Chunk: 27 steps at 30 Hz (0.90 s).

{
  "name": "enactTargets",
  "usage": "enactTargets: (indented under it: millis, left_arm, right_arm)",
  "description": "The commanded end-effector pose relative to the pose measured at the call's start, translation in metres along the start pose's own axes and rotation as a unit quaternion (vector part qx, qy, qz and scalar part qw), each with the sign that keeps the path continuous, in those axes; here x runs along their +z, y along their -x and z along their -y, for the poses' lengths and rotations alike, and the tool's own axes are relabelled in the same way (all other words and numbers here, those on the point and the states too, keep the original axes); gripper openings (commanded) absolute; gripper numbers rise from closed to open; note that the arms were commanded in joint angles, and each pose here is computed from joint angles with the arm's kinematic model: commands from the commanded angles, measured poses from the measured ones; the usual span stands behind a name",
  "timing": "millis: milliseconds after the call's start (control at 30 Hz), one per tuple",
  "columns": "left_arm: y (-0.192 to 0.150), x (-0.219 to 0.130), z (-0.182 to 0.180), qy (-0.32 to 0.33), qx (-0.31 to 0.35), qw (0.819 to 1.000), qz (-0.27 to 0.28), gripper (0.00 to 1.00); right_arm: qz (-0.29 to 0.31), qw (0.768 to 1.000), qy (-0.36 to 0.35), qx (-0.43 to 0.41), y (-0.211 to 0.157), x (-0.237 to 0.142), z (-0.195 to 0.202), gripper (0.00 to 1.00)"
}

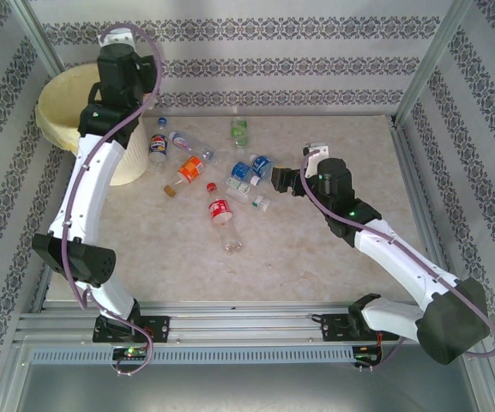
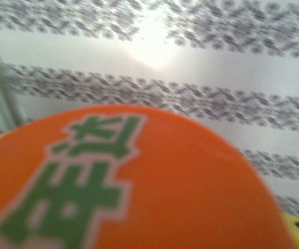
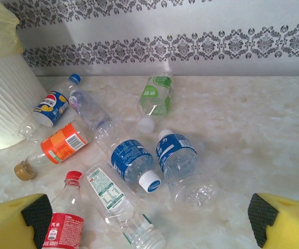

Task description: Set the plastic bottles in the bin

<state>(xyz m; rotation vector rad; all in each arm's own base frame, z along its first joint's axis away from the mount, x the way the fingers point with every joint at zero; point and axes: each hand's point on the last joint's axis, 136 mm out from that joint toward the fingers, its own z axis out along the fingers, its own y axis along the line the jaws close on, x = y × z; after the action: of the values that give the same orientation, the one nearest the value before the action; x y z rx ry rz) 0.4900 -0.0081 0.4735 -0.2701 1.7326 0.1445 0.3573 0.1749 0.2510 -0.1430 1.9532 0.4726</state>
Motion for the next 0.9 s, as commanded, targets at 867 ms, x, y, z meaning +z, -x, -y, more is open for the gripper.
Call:
enactTargets:
  millis: [867]
  left_arm:
    - [-0.058,0.066,-0.214,0.316,-0.139,0.939,-0.016,0.64]
  right_arm:
    - [-0.004,1.0,0.007,0.013,0.002,0.006,-0.003,0.98]
